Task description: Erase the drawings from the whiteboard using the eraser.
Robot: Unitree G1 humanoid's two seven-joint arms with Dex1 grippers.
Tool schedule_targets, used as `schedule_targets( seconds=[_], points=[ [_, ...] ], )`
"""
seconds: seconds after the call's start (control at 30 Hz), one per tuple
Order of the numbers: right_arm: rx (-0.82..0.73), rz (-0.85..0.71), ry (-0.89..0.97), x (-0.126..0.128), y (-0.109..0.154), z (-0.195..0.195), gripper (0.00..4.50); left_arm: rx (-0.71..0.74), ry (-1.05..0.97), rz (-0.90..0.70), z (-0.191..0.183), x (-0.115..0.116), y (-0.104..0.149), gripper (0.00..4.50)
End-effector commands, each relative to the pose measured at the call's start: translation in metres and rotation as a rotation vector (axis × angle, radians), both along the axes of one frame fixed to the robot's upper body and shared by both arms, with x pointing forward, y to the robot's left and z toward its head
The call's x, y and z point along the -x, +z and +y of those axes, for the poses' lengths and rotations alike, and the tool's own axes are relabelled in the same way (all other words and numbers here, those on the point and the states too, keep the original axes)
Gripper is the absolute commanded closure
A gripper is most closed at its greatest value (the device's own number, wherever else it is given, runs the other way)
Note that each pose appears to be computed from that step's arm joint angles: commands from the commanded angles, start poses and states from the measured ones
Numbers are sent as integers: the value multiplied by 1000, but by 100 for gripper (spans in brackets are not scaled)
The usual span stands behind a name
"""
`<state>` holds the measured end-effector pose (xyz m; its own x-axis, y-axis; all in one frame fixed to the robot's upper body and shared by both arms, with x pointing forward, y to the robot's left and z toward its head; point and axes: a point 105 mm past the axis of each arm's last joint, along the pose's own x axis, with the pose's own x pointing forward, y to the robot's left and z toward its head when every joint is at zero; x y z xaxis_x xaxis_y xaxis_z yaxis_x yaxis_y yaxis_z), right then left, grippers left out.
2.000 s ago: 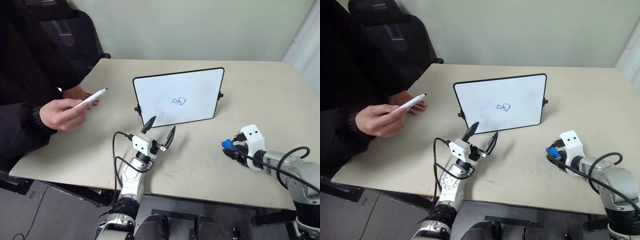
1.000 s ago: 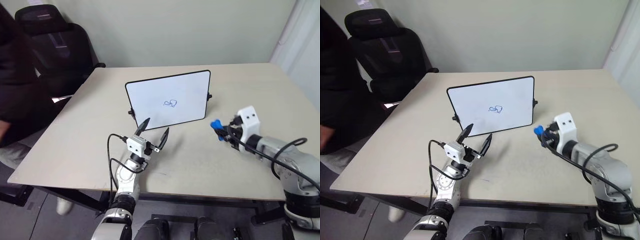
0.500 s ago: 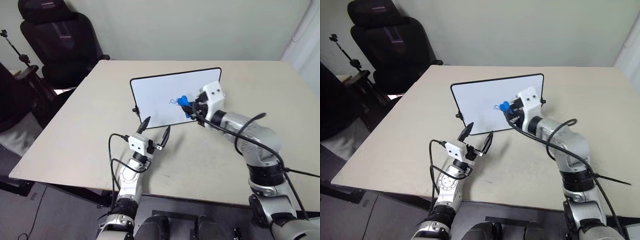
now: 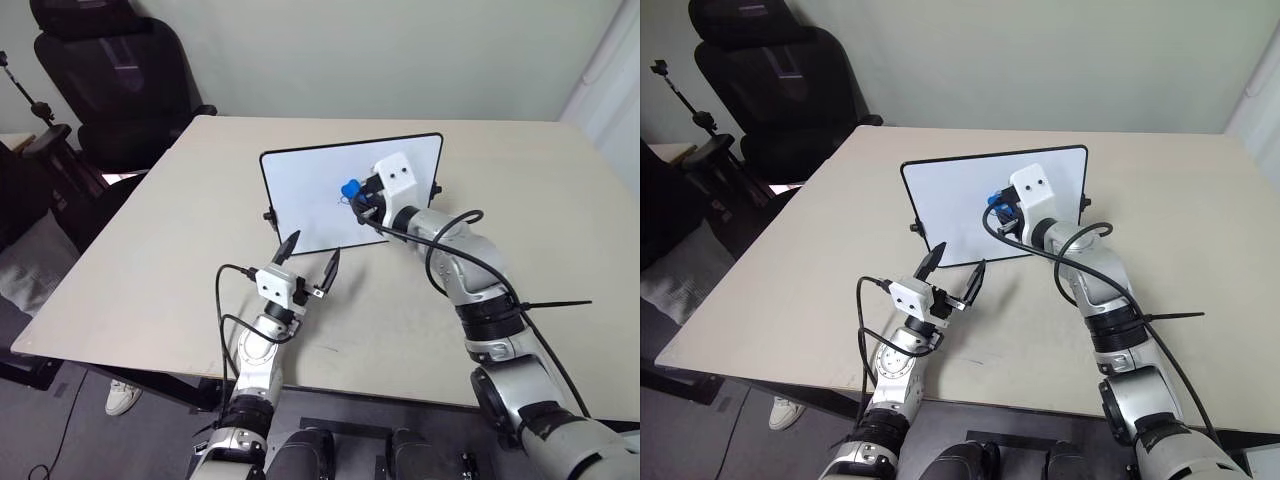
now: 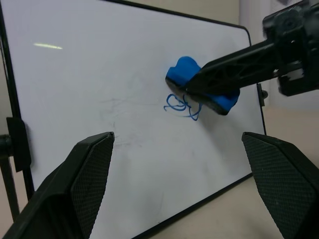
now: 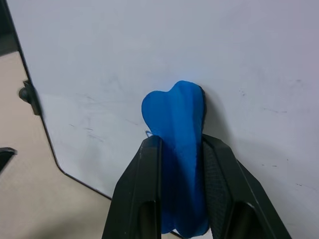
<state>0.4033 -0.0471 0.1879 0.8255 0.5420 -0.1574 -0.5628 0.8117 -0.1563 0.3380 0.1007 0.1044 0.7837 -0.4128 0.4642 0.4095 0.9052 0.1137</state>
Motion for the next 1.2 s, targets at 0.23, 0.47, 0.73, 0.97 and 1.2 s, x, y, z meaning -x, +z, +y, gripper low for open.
schedule_targets(
  seconds=[0.23,0.47,0.73,0.97,1.2],
  points=[
    [52,17,1,3,-20,-3,344,3,50,75,17,11,-32,0],
    [64,9,-6,-2,-16,-5,344,8,58,59,18,17,-28,0],
    [-37,-121,-4,-6,40,-1,344,4,71,123,26,13,-50,0],
    [-38,-141,24,-1,50,5,344,5,76,151,28,7,-59,0],
    [32,-27,37,-3,4,14,344,3,85,188,41,17,-76,0]
  ],
)
